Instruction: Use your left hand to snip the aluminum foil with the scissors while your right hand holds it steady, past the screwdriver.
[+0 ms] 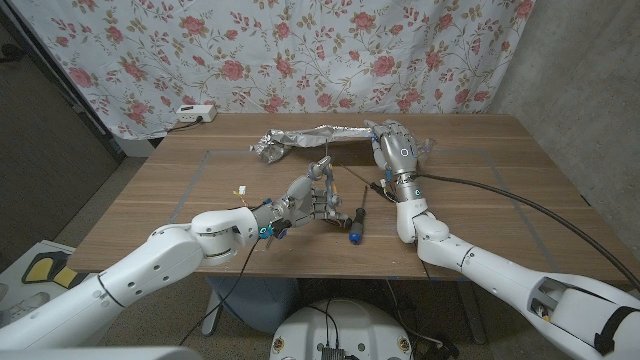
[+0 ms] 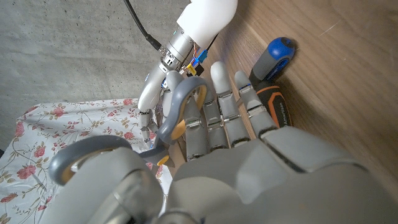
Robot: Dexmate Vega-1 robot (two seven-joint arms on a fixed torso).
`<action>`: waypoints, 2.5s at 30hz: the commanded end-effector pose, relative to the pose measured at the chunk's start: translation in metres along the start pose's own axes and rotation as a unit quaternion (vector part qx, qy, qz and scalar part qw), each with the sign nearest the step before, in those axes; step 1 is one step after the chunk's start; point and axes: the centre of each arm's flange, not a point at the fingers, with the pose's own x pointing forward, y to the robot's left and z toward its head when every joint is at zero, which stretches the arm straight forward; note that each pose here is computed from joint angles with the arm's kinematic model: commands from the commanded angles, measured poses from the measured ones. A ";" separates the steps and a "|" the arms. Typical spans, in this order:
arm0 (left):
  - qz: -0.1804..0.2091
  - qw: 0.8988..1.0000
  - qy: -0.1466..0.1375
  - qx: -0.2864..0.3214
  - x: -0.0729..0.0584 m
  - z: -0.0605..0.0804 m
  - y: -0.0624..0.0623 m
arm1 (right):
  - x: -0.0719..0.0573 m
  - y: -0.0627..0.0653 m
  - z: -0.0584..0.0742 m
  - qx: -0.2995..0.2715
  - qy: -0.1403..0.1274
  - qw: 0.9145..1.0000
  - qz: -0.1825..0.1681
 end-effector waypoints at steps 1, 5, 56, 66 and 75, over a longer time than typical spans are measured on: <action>-0.018 1.000 0.001 -0.016 0.003 -0.001 0.001 | -0.005 -0.001 0.001 -0.003 -0.003 1.000 0.007; -0.024 0.999 0.006 -0.022 0.005 -0.002 0.002 | -0.007 -0.002 0.000 -0.003 -0.004 1.000 0.007; -0.049 0.997 0.012 -0.050 0.019 0.005 0.014 | -0.018 -0.013 -0.002 -0.009 -0.027 1.000 0.002; -0.047 0.998 0.025 -0.043 0.024 0.002 0.017 | -0.023 -0.014 -0.001 -0.008 -0.027 1.000 0.004; -0.045 0.998 0.026 -0.024 0.027 0.009 0.015 | -0.025 -0.016 -0.001 -0.007 -0.029 1.000 0.006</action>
